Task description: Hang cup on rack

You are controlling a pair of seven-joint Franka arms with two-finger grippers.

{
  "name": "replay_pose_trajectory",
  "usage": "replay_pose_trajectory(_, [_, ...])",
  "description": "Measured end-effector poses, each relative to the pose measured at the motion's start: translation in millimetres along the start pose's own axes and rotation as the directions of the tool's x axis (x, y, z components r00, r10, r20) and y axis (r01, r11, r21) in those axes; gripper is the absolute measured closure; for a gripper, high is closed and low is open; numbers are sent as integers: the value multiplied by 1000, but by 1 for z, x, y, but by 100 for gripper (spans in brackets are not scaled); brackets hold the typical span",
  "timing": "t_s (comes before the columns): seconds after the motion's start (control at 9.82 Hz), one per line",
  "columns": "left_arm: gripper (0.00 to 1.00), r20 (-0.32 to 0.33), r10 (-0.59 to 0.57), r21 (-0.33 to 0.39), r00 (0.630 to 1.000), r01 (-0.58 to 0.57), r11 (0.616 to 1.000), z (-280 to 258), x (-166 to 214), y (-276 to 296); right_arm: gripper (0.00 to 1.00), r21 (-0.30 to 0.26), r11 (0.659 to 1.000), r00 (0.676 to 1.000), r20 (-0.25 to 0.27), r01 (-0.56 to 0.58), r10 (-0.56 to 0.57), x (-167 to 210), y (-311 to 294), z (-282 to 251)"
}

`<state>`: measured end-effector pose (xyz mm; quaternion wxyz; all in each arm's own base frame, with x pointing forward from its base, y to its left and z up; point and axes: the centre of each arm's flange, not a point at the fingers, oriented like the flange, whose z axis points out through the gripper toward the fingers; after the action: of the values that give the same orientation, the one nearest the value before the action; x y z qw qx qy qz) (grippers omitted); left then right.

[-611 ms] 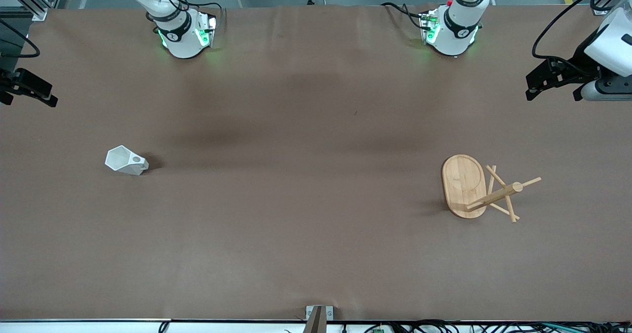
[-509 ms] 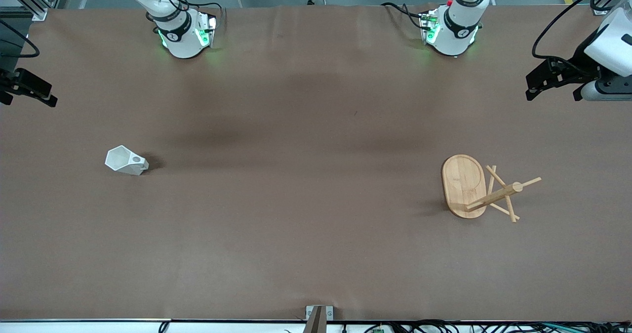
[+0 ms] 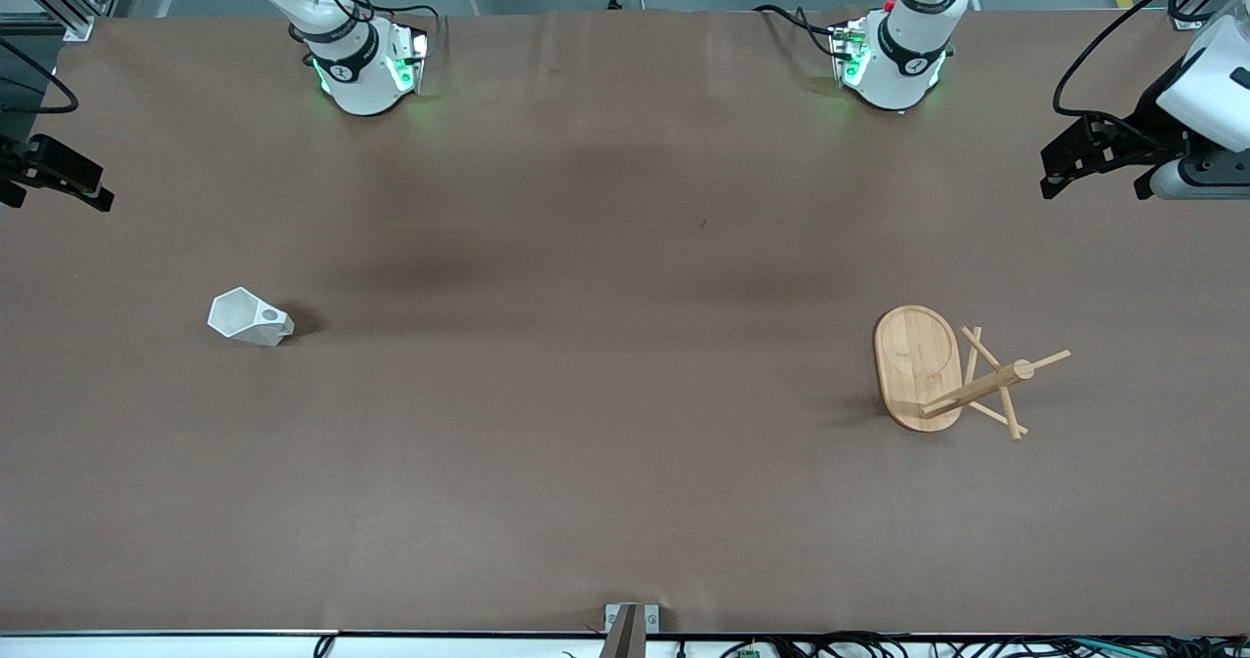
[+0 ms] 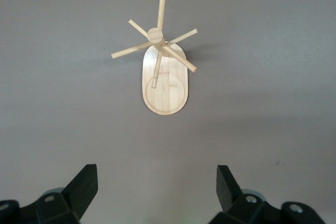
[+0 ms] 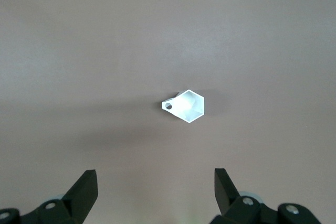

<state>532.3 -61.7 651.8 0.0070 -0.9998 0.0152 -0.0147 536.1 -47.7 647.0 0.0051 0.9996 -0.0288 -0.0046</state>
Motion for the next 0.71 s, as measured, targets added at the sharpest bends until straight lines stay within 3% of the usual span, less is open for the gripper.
replay_pose_trajectory(0.41, [0, 0, 1, 0, 1000, -1, 1000, 0, 0, 0, 3, 15, 1000, 1000, 8, 24, -24, 4, 27, 15])
replay_pose_trajectory(0.71, [0, 0, 3, 0, 1000, -3, 1000, 0, 0, 1, 3, 21, 999, 1000, 9, 30, -30, 15, 61, 86])
